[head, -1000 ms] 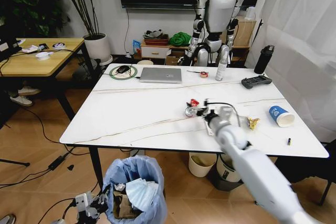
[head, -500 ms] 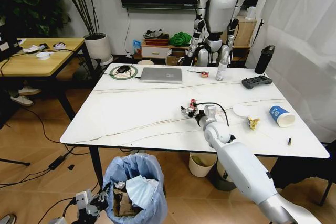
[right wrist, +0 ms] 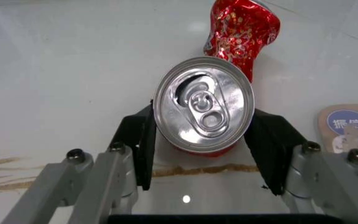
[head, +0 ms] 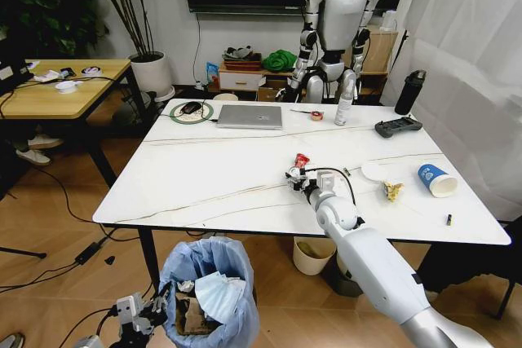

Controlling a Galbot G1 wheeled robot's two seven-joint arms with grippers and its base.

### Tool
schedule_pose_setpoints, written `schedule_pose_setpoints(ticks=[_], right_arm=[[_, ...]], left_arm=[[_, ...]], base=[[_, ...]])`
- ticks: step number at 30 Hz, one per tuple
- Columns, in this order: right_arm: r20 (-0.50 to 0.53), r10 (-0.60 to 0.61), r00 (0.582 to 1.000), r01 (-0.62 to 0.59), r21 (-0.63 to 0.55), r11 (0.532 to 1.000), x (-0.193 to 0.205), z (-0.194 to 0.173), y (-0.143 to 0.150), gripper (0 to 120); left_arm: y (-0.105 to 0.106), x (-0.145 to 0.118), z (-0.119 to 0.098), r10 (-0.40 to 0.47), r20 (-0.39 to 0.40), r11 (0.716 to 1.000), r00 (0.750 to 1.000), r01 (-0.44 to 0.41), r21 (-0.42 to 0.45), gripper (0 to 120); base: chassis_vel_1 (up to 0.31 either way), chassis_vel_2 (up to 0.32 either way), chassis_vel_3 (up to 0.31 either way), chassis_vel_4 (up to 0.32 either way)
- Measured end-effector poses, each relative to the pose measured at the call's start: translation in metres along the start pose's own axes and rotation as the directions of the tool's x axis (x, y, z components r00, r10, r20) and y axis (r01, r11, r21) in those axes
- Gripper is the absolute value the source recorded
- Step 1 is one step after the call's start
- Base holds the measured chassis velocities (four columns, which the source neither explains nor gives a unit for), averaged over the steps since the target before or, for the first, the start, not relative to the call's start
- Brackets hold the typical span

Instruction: Pick up the trash bin and place the trash from the table into it.

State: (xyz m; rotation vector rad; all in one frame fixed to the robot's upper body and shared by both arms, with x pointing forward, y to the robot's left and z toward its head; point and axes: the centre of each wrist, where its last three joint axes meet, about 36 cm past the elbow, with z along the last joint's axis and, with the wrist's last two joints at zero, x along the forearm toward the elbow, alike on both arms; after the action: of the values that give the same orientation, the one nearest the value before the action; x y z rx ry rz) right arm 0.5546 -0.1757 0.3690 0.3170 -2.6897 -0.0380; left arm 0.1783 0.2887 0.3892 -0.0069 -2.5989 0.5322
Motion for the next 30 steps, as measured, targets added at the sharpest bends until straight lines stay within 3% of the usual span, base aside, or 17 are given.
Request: schedule_pose_setpoints(ticks=[14,22,28,29,30], right_arm=[[0.039,-0.006,0.999,0.006,-0.01,1.0,0.012,-0.001,-0.011,41],[0.116,-0.1,0.988,0.107,-0.053,0.993,0.046,-0.003,-0.023,41],[0.233,-0.339,0.911,0.362,-0.063,0.93,0.113,-0.01,-0.008,41],[0.233,-0.339,0.911,0.362,-0.063,0.93,0.113,-0.01,-0.008,41],[0.255,-0.407,0.877,0.432,-0.052,0.9,0.128,-0.009,0.0,41]], left_arm=[[0.003,-0.004,-0.002,0.006,-0.003,1.0,1.0,-0.006,-0.004,0],[0.004,-0.008,-0.008,0.012,0.002,1.0,1.0,-0.012,0.002,0],[0.003,-0.011,-0.013,0.02,0.009,1.0,1.0,-0.021,0.007,0],[0.003,-0.011,-0.013,0.02,0.009,1.0,1.0,-0.021,0.007,0],[0.004,-0.011,-0.013,0.021,0.009,1.0,1.0,-0.021,0.005,0]], base=[[0.0,0.0,0.0,0.0],[0.0,0.0,0.0,0.0],[0.0,0.0,0.0,0.0],[0.0,0.0,0.0,0.0],[0.0,0.0,0.0,0.0]])
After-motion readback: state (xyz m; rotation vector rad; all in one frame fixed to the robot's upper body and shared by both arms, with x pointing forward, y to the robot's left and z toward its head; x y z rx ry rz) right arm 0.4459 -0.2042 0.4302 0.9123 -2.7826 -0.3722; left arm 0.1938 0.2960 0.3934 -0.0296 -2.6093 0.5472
